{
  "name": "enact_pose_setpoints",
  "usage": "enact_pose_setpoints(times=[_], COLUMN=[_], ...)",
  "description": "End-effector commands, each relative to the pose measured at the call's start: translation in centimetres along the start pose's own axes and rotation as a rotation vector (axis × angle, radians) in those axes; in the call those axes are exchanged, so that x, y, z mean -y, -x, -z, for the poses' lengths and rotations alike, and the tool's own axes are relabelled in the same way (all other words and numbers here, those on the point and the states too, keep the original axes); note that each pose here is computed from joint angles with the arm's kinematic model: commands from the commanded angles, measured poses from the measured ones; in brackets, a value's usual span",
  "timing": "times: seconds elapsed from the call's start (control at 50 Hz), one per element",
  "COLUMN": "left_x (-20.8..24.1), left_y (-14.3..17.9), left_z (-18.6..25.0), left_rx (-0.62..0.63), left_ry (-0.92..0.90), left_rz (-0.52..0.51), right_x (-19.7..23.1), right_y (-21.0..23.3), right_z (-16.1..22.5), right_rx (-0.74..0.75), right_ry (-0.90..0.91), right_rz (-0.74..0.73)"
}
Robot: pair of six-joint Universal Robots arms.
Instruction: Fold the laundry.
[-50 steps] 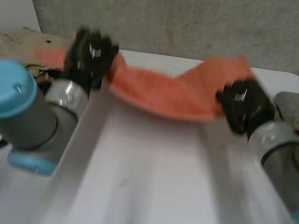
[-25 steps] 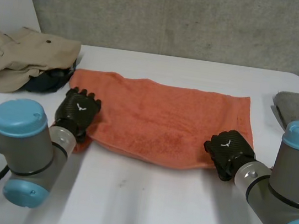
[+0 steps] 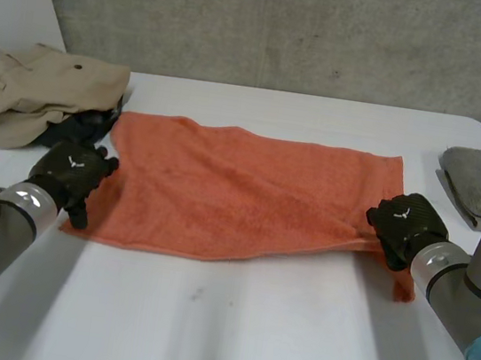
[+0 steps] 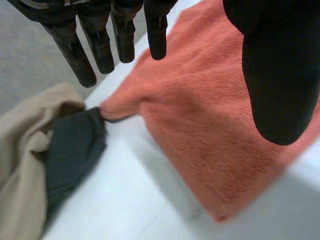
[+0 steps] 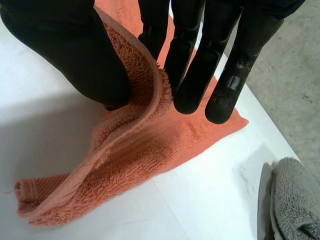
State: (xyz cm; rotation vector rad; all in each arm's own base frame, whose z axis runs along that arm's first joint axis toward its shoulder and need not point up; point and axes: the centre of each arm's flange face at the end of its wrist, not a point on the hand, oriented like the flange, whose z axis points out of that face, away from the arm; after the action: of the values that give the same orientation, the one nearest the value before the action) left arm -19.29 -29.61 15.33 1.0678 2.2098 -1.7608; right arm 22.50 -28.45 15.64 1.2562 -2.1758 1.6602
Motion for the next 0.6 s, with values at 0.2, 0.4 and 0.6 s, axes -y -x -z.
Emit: enact_pose_setpoints(times=[0.2, 0.4, 0.6], left_x=[-1.9, -2.6, -3.0], left_y=[-0.2, -0.8, -0.8], left_z=[-1.6, -2.6, -3.7], left_rx=[-0.066, -0.081, -0.08], left_ry=[0.048, 0.064, 0.067], left_rz=[0.018, 0.017, 0.016], right_x=[-0.1, -0.2, -0.2], right_y=[0.3, 0.4, 0.5], right_z=[0.1, 0.2, 0.1], right_rx=[0.01, 0.014, 0.014], right_ry=[0.002, 0.004, 0.007], right_rz=[-0.004, -0.004, -0.006])
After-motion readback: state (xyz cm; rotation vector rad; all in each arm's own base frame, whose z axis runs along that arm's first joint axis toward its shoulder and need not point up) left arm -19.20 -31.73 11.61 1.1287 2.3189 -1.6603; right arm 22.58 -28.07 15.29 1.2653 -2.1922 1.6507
